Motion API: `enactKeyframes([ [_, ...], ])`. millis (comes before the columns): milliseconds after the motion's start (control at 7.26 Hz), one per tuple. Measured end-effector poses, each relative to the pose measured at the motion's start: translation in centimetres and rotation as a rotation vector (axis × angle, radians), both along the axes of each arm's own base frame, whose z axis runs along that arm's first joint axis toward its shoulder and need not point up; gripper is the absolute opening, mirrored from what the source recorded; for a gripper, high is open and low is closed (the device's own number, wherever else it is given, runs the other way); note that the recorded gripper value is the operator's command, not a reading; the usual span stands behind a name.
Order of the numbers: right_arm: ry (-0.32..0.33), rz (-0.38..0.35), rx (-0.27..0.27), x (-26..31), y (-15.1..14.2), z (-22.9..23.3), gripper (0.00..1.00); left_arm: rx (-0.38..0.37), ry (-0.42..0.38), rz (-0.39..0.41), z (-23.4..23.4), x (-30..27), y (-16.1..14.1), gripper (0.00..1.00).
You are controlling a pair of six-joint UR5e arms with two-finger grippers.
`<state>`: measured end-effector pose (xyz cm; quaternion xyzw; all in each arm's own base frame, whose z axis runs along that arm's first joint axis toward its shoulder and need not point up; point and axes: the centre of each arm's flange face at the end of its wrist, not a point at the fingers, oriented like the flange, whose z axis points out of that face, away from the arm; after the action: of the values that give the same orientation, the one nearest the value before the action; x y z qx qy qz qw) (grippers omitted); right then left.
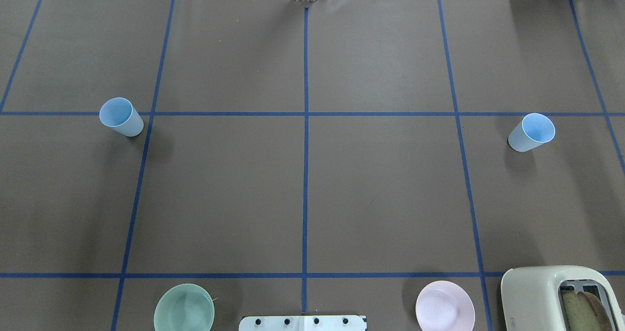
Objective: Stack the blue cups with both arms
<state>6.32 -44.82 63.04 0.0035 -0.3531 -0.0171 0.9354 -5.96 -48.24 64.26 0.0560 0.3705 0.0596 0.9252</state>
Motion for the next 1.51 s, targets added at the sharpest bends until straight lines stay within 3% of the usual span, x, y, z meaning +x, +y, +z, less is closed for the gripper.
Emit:
enactKeyframes([
  [275,-0.034,0.003,0.053,-0.2,-2.2,-2.8,1.0,0.02,0.001,-0.005,-1.2,0.0,-0.5,0.99],
  [551,-0.074,0.003,0.123,-0.5,-5.1,-6.6,1.0,0.09,0.003,-0.003,-4.3,0.1,-1.9,0.99],
  [1101,-0.082,0.002,0.247,-0.7,-6.8,-12.4,1.0,0.424,0.032,0.026,-9.6,1.7,-6.3,0.99],
  [1377,-0.061,-0.034,0.371,-2.5,-7.5,-13.6,1.0,0.465,0.118,0.058,-11.0,3.9,-6.8,0.98],
  [1514,-0.055,-0.056,0.405,-4.1,-7.9,-13.7,1.0,0.45,0.159,0.077,-12.5,7.0,-7.4,0.98],
])
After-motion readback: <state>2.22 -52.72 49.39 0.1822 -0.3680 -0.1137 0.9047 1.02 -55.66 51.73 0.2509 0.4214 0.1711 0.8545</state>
